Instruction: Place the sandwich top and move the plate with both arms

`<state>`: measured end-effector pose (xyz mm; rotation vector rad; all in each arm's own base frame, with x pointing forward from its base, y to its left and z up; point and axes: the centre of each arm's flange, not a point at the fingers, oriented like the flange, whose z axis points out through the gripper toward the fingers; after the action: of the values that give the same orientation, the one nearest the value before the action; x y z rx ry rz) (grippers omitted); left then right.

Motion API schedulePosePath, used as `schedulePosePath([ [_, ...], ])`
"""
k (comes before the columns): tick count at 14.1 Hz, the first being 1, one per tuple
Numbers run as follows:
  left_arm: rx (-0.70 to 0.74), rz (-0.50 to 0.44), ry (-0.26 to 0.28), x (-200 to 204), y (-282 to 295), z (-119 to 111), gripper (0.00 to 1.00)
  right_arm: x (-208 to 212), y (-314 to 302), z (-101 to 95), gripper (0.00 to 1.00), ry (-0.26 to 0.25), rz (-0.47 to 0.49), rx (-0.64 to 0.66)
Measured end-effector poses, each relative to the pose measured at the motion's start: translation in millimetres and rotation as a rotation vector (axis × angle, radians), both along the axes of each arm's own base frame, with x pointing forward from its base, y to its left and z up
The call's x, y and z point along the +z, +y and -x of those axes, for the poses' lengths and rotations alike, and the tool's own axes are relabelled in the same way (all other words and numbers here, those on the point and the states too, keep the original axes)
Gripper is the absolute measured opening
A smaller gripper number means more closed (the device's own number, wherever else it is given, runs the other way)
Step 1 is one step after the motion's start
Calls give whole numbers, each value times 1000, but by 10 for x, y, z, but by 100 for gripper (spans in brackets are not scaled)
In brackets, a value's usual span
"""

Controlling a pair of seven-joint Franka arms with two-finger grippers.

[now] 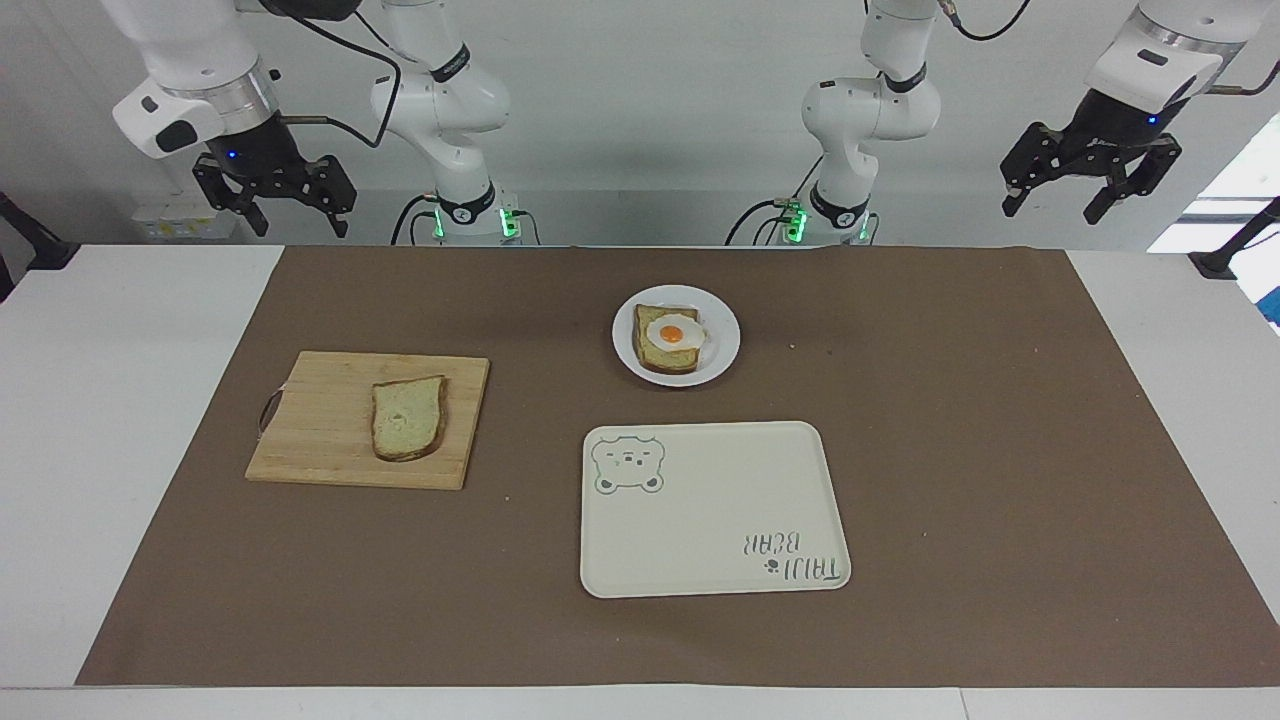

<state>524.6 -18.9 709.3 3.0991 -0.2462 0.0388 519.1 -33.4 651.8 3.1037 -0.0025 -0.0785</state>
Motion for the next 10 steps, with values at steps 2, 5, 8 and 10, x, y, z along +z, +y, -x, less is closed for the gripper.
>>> schedulePosePath([
  [2, -7, 0, 0, 0, -36, 2, 100, 0, 0, 0, 100, 0, 0, 0],
  [5, -10, 0, 0, 0, -54, 2, 100, 0, 0, 0, 100, 0, 0, 0],
  [8, -17, 0, 0, 0, -90, 4, 100, 0, 0, 0, 100, 0, 0, 0],
  [10, -25, 0, 1, -3, -131, 6, 100, 0, 0, 0, 100, 0, 0, 0],
])
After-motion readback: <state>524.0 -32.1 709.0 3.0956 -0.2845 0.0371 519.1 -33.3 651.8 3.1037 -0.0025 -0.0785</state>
